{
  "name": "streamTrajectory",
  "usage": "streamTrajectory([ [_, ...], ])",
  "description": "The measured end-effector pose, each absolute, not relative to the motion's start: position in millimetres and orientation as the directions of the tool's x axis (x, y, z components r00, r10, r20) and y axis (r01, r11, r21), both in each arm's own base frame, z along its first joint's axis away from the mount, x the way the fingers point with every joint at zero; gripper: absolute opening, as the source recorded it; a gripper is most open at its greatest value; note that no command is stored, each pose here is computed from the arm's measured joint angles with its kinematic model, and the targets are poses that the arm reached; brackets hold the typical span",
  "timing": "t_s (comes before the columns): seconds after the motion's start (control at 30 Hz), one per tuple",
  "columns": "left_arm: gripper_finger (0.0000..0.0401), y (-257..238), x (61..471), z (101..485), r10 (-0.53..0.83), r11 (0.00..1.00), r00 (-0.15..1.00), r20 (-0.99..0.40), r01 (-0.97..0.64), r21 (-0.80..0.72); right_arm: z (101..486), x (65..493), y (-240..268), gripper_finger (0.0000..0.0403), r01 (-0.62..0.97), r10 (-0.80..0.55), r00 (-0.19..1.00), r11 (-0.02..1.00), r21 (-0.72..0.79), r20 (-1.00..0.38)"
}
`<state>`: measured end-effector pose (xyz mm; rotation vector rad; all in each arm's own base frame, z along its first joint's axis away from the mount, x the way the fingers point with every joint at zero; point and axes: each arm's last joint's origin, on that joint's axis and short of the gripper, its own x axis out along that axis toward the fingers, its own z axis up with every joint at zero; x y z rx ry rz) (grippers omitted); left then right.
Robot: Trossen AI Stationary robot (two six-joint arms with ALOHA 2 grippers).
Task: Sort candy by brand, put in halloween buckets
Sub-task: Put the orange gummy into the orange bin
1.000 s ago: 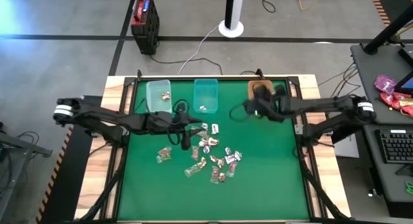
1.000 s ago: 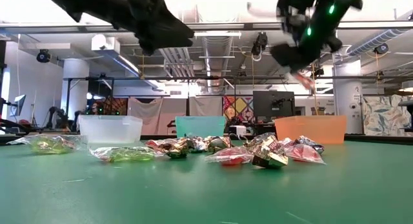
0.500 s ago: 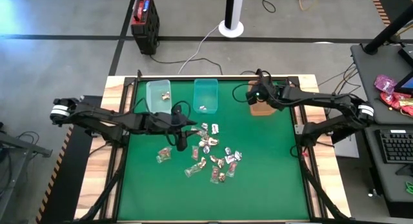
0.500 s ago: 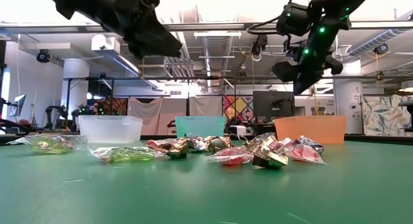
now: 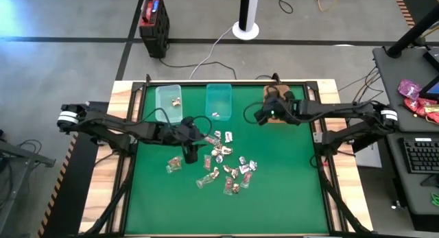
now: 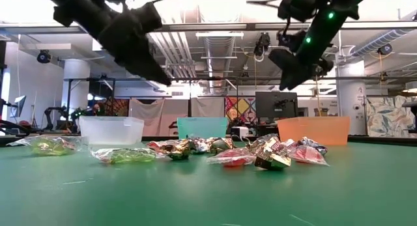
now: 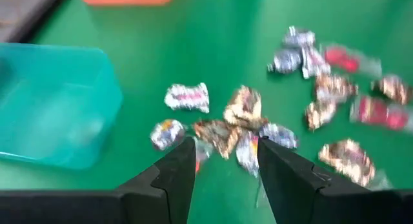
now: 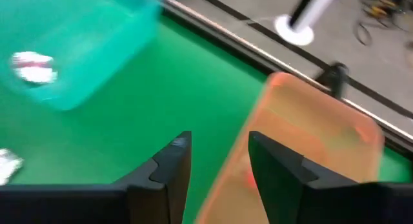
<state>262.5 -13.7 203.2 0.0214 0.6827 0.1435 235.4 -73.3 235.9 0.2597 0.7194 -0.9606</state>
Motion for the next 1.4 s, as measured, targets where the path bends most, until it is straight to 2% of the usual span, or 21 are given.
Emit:
streamTrajectory([
  [0.17,0.0150,-14,276,177,0.127,0.991,0.724,-0.678,-0.068,0.112,240,246,-53,0.0166,0.772,-0.630,0.468,0.633,-0.060,-0.620],
  [0.27,0.0150,-10,281,160,0.200,0.978,0.674,-0.711,-0.088,0.191,243,250,-46,0.0174,0.754,-0.628,0.503,0.655,-0.055,-0.594],
  [0.37,0.0150,-3,284,146,0.269,0.961,0.628,-0.731,-0.119,0.252,244,252,-43,0.0181,0.745,-0.624,0.519,0.665,-0.049,-0.584],
  [0.63,0.0141,15,288,121,0.306,0.952,0.545,-0.780,-0.154,0.265,244,252,-42,0.0191,0.742,-0.624,0.519,0.668,-0.054,-0.584],
  [0.77,0.0110,17,289,118,0.308,0.951,0.542,-0.782,-0.160,0.263,244,252,-42,0.0192,0.742,-0.623,0.519,0.668,-0.053,-0.584],
  [0.97,0.0011,17,289,119,0.302,0.953,0.543,-0.784,-0.167,0.252,242,251,-42,0.0192,0.742,-0.623,0.517,0.668,-0.057,-0.587],
  [1.1,0.0004,16,288,122,0.287,0.958,0.552,-0.783,-0.174,0.229,237,250,-41,0.0192,0.729,-0.618,0.520,0.680,-0.070,-0.589],
  [1.17,0.0001,14,288,128,0.248,0.969,0.579,-0.776,-0.160,0.191,232,252,-36,0.0192,0.684,-0.593,0.561,0.725,-0.081,-0.577],
  [1.23,0.0001,13,289,140,0.219,0.975,0.635,-0.741,-0.158,0.153,227,256,-28,0.0192,0.600,-0.529,0.651,0.798,-0.057,-0.545],
  [1.4,0.0000,12,292,180,0.152,0.988,0.810,-0.567,-0.135,0.073,212,260,-4,0.0192,0.262,-0.259,0.898,0.964,-0.040,-0.355],
])
